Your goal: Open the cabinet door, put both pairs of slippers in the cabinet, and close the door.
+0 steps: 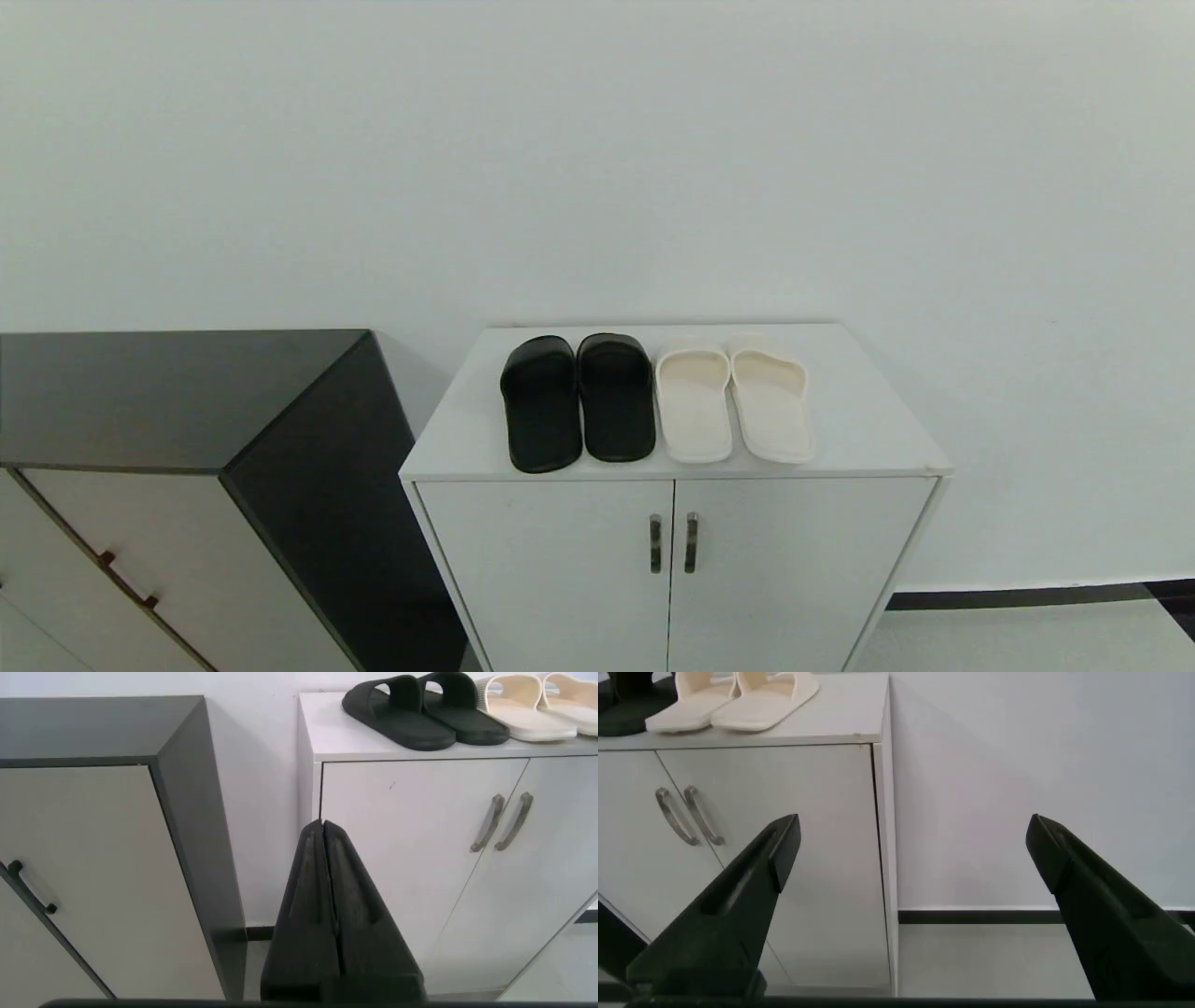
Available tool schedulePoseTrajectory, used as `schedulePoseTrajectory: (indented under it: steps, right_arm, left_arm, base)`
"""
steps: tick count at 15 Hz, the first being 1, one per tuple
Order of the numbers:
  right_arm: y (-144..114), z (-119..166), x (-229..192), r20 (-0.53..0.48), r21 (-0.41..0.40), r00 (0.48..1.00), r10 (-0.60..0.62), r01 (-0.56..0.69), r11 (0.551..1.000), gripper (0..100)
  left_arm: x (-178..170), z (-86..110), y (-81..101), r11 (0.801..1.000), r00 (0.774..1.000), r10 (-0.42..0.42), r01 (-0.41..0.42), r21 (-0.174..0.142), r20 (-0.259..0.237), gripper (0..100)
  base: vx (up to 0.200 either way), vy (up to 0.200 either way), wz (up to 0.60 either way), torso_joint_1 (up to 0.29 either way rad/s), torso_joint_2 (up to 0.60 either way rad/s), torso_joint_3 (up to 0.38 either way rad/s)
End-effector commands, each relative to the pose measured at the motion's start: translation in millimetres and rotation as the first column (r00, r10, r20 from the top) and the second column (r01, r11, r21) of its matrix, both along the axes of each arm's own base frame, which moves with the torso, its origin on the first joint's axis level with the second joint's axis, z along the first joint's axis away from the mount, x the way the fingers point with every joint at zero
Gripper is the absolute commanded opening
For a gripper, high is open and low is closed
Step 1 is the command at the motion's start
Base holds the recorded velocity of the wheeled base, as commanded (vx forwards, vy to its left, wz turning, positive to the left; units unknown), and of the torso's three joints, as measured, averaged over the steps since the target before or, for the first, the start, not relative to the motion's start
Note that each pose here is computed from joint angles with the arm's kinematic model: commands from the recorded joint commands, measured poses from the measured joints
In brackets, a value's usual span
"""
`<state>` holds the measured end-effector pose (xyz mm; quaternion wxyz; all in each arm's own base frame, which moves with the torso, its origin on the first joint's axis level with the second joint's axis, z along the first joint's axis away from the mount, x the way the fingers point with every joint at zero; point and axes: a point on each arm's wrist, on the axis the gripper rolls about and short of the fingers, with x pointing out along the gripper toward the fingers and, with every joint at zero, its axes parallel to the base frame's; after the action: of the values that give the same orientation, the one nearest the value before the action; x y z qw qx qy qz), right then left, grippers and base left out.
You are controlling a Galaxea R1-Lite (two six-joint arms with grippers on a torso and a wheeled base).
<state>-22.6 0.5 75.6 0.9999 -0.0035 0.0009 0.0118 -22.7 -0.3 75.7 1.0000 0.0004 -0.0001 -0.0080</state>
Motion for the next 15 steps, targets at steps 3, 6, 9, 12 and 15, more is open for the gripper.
schedulePoseTrajectory:
  steps: [3,6,9,12,15]
  right_arm:
    - [0,2,-1,0.014,-0.001,1.0,-0.007,0.007,1.0,100]
    - [0,81,-13,0.118,0.133,0.992,0.042,-0.058,0.989,100]
    - [7,94,40,-0.168,0.167,0.939,0.299,-0.272,0.948,100]
    - [15,107,81,-0.216,0.176,0.882,0.418,-0.386,0.906,100]
    - [32,120,114,-0.293,0.18,0.836,0.465,-0.429,0.885,100]
  left_arm:
    - [0,0.1,0.0,1.0,1.0,0.001,-0.001,0.002,0.001,0]
    - [0,0.0,0.0,1.0,1.0,-0.001,0.001,0.011,0.0,0]
    - [0,0.0,-0.1,0.999,1.0,-0.004,0.004,0.036,-0.001,0]
    - [0,0.0,-0.5,0.998,1.0,-0.024,0.024,0.056,-0.001,0]
    - [0,0.0,-0.6,0.998,1.0,-0.025,0.025,0.056,-0.001,0]
  base:
    - [0.0,0.0,0.0,0.0,0.0,0.0]
    - [0.0,0.0,0.0,0.0,0.0,0.0]
    - [0.0,0.0,0.0,0.0,0.0,0.0]
    - [0.0,0.0,0.0,0.0,0.0,0.0]
    - [0.0,0.0,0.0,0.0,0.0,0.0]
